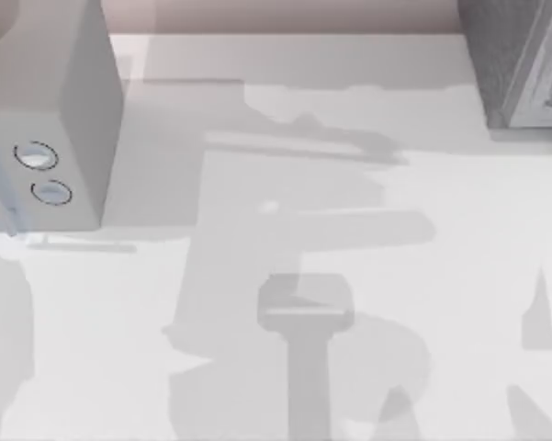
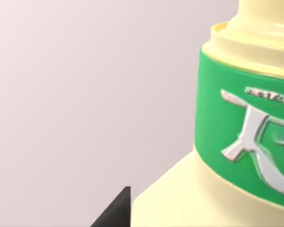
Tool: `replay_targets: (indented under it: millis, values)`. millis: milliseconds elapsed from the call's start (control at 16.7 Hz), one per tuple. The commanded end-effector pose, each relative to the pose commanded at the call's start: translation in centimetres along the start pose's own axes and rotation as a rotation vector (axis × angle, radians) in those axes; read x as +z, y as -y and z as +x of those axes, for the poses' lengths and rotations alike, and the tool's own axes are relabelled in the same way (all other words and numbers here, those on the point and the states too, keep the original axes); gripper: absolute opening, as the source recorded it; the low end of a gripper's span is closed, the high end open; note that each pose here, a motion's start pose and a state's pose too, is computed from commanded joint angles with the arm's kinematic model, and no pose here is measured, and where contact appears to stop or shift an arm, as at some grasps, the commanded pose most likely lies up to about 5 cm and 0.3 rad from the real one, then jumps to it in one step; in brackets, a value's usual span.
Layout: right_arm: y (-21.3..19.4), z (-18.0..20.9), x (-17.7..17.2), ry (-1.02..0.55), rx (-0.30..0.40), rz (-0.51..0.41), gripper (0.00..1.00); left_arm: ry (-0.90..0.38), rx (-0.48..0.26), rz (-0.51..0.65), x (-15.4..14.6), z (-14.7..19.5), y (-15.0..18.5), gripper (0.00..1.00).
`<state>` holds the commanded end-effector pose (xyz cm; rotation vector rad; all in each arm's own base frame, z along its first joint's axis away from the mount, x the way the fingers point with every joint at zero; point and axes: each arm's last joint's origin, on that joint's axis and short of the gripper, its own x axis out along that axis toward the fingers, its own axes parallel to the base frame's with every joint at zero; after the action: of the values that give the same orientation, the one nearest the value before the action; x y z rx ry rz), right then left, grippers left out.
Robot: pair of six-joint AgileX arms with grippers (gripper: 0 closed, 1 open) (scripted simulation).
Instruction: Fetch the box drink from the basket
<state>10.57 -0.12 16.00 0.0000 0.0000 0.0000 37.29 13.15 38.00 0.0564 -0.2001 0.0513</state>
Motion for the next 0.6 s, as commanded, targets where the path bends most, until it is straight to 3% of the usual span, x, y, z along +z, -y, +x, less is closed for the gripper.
replay_targets:
  millis: [240, 600]
  values:
    - [0.0, 0.0, 0.0, 0.0, 0.0, 0.0, 1.0, 0.112, 0.026, 0.022, 6.4, 0.6, 0.0, 0.0]
    - [0.0, 0.0, 0.0, 0.0, 0.0, 0.0, 1.0, -0.102, -0.033, -0.031, 7.6, 1.1, 0.0, 0.0]
